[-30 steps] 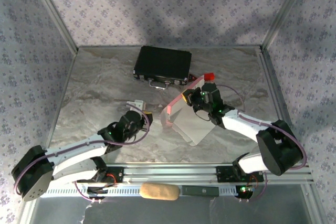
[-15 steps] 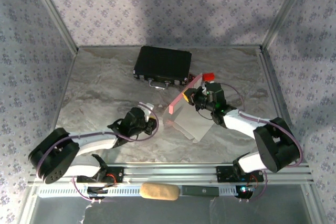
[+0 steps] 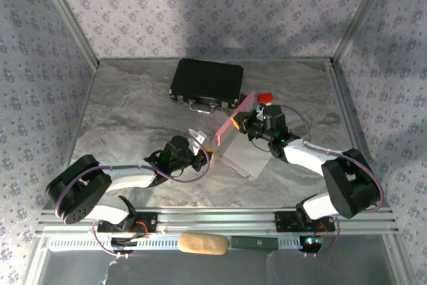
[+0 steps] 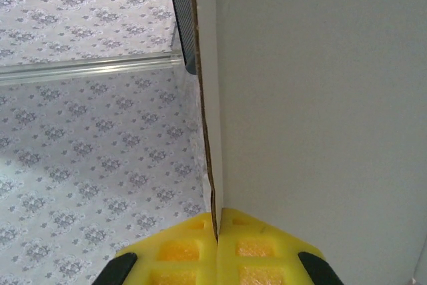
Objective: Fold the paper box
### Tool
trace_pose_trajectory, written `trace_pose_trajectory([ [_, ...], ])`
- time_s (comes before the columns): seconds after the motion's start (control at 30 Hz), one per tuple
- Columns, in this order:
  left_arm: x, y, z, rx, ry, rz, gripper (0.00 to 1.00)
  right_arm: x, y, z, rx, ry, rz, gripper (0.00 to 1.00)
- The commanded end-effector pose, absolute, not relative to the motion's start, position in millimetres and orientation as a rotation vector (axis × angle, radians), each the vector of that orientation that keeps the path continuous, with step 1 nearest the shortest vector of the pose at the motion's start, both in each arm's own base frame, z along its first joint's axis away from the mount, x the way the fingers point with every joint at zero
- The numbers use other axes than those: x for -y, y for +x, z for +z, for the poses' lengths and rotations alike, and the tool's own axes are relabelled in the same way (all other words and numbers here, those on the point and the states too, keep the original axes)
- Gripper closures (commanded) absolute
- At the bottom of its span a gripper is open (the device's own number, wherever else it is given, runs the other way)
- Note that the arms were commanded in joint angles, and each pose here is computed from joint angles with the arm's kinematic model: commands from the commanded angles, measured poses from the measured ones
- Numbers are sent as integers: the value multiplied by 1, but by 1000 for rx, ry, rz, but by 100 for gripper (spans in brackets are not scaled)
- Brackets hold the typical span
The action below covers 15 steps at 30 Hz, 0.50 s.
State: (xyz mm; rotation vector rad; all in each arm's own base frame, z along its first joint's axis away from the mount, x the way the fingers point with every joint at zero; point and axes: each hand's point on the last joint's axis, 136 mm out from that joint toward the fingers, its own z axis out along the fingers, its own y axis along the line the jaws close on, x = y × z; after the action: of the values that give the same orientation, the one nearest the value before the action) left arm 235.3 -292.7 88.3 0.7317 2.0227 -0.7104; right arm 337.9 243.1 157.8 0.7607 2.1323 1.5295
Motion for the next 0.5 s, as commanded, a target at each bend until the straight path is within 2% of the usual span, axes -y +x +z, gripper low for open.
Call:
trace_pose_trajectory([
  [0.0,307,239,112,-1926,731,-732,70,-247,340,162,-2116,733,1555,100],
  [0.47,321,243,118,-1913,711,-681,62,-248,340,162,-2060,685,1606,100],
])
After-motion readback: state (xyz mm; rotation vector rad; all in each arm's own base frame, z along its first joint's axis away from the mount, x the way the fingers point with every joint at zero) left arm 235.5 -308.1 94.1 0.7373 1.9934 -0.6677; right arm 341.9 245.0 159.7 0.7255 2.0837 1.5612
